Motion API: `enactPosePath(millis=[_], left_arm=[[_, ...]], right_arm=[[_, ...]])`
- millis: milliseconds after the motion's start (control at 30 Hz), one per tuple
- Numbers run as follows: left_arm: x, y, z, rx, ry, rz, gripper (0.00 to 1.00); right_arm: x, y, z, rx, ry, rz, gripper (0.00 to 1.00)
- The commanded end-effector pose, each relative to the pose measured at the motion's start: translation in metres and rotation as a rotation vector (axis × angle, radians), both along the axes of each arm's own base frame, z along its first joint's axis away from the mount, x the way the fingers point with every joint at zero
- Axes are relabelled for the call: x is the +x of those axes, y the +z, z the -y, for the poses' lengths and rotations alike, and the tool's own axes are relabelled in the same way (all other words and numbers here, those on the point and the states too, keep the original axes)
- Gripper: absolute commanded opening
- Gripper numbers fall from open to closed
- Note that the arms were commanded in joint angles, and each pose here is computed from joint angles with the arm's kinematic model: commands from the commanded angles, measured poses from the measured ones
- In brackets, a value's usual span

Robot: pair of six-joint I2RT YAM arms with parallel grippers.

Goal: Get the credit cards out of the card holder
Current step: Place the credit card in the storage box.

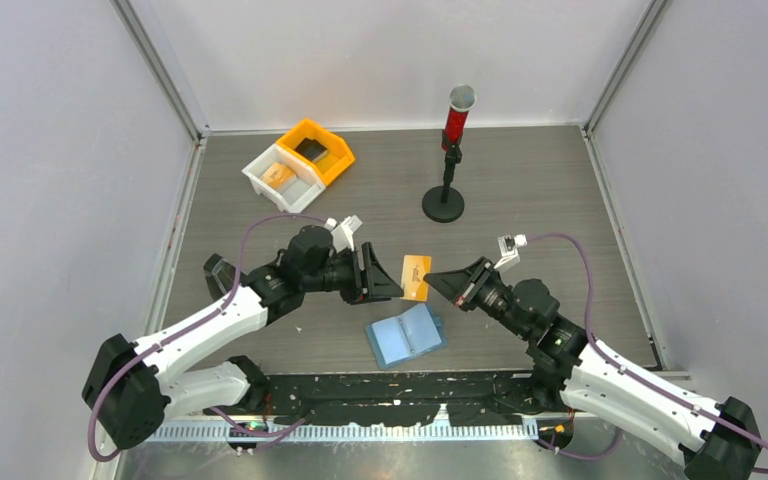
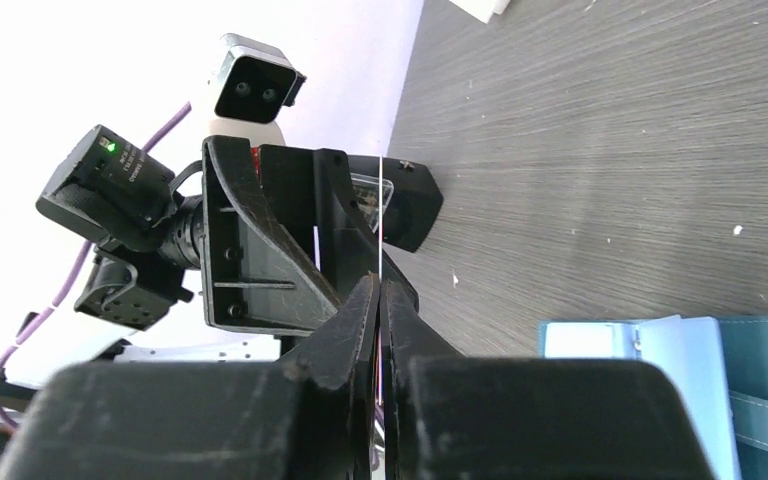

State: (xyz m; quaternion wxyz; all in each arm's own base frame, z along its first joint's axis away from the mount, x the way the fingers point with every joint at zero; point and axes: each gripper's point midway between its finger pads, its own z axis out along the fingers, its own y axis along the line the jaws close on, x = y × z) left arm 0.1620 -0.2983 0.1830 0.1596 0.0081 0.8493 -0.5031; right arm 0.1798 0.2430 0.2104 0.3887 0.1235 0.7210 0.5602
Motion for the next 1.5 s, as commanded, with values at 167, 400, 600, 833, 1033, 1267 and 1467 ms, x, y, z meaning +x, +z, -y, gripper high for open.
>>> enactPosePath(millis=[167,400,600,833,1033,1267,1467], left_arm=[[0.003,0.041,0.021,-0.22,-0.035,0.046,0.49],[0.001,0.043,0.022,-0.249,-0.04,0.049,0.2],[0.0,0.042,0.019,-0.251,-0.037,0.065,0.0],[-0.004,0.04,0.015,-0.272,-0.054,0.085,0.0],[-0.007,0.035,0.005,-0.272,-0.053,0.095,0.0],[-0.007,0.029,-0.002,-0.257,-0.027,0.104,0.26],[-0.002,0.03,-0.004,-0.257,-0.001,0.135,0.42]], right_arm=[[-0.002,0.016,-0.003,0.149,0.009,0.007,0.05],[-0.009,0.006,-0.007,0.168,0.056,-0.015,0.05],[-0.022,-0.001,-0.019,0.109,0.163,0.03,0.1],[-0.037,-0.014,-0.028,0.04,0.281,0.063,0.11],[-0.044,-0.013,-0.032,0.023,0.339,0.084,0.05],[-0.039,-0.003,-0.035,0.128,0.312,0.056,0.05],[-0.027,0.001,-0.032,0.216,0.24,0.019,0.05]])
